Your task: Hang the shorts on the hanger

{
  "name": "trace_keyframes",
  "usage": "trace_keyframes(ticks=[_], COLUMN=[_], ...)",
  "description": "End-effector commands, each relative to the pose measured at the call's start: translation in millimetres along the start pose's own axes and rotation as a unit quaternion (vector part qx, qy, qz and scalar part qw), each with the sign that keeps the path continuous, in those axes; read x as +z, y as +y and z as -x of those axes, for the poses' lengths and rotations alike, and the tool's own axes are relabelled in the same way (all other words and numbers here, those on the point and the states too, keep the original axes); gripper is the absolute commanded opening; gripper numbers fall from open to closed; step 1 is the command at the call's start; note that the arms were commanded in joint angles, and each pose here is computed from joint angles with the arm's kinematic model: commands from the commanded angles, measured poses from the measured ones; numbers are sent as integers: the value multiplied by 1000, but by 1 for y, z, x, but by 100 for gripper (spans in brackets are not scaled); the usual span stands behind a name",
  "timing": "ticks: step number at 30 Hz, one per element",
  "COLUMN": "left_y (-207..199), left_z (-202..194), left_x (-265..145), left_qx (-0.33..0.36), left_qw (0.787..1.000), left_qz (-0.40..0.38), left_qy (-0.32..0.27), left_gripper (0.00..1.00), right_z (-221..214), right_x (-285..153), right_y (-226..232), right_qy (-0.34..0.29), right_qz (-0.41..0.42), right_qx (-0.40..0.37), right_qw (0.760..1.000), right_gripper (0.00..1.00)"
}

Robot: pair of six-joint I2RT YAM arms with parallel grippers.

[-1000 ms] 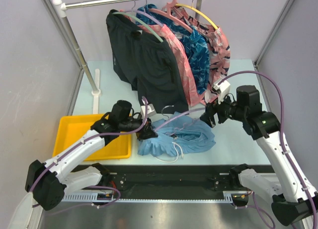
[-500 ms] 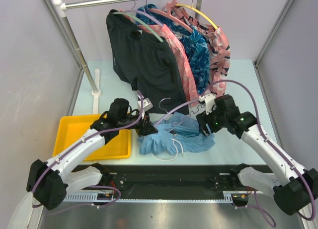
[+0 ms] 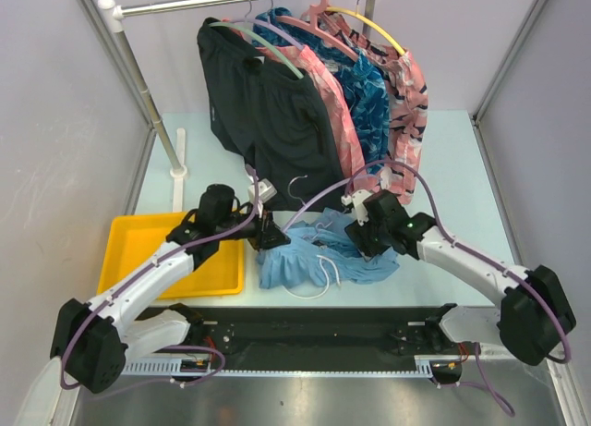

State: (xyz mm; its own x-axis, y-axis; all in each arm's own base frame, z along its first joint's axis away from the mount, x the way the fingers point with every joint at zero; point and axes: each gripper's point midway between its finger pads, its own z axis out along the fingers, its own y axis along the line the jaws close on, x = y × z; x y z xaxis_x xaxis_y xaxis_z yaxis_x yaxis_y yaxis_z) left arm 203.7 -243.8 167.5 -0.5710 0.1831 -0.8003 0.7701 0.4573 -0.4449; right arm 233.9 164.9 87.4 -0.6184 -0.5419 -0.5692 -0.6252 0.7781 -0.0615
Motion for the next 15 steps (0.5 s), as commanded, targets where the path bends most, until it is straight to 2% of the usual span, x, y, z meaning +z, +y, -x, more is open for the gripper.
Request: trace_keyframes(ticks=[1, 4, 7, 11, 15], left_y=[-2, -1, 1, 0, -5], left_z=[30, 30, 28, 25, 26], left_x=[-11, -15, -20, -27, -34], left_qx=[12, 9, 5, 18, 46], left_qw=[998, 998, 998, 997, 996], left_qz=[0, 4, 9, 4, -6], left_qy=[-63, -68, -68, -69, -71], left_gripper=[0, 0, 0, 0, 0], right_z=[3, -7, -8, -15, -21], right_x=[12, 15, 9, -2, -11], right_y=[-8, -22, -41, -75, -108], right_qy=[-6, 14, 14, 14, 15], right_qz=[-23, -42, -60, -93, -131], right_qx=[-25, -18, -1, 44, 81], right_qw=[999, 999, 998, 995, 988], right_gripper=[65, 61, 52, 32, 28])
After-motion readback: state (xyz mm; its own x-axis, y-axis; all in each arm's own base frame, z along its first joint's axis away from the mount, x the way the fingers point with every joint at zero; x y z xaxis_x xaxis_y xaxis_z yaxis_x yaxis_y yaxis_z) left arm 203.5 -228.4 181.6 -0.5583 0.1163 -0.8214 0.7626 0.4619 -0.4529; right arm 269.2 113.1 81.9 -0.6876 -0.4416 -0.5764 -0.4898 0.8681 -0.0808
